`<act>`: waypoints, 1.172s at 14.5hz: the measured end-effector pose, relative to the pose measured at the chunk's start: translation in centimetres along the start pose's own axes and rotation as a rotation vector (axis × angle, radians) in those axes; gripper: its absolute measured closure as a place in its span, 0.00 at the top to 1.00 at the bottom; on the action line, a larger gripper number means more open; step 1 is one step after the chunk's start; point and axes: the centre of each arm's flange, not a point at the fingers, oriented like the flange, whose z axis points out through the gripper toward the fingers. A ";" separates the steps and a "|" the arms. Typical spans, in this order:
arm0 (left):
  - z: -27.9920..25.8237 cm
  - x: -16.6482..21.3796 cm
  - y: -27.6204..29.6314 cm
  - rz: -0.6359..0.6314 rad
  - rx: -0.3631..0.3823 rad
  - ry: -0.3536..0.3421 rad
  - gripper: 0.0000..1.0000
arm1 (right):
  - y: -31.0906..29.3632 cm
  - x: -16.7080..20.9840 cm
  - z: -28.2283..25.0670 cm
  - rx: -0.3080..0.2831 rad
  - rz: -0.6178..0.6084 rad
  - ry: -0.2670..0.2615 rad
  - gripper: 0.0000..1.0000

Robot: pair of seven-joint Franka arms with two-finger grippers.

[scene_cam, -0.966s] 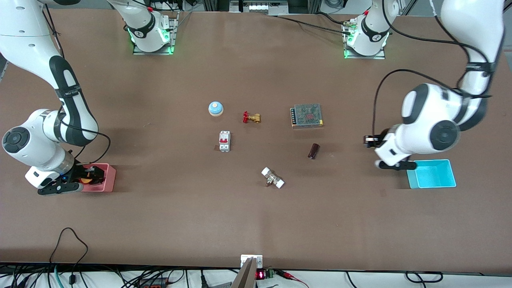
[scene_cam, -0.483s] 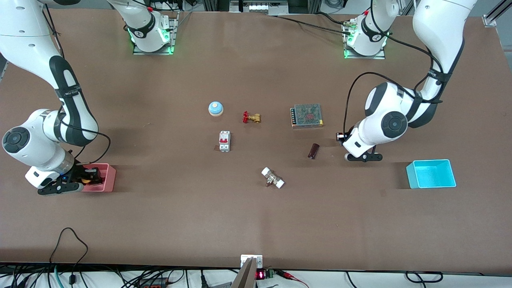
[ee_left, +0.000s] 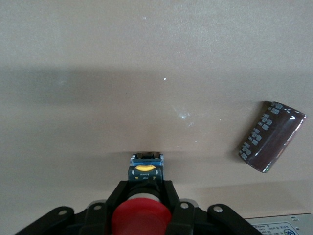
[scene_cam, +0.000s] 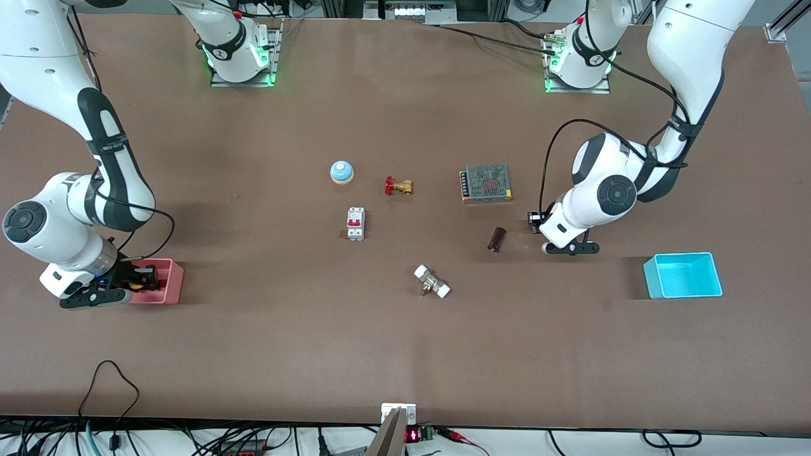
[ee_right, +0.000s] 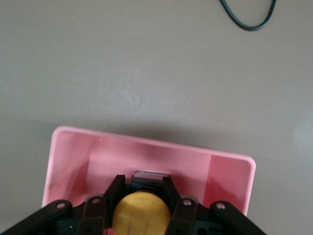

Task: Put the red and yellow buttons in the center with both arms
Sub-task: 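Carry the red button centerward with the left gripper while the right gripper carries yellow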

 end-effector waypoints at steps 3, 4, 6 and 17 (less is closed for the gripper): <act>-0.3 0.1 0.0 -0.001 0.000 0.005 0.52 | -0.5 0.4 -4.6 0.018 -0.009 -0.068 0.38; -0.7 0.2 -0.1 -0.001 0.002 0.004 0.60 | -1.0 0.5 -7.3 0.024 -0.016 -0.088 0.38; -2.5 0.4 -0.1 -0.003 0.016 -0.006 0.79 | -2.9 0.5 -12.7 0.040 -0.022 -0.127 0.38; -23.8 4.2 -4.4 -0.020 0.223 0.088 1.00 | -29.2 -1.9 -11.8 0.048 0.043 -0.121 0.38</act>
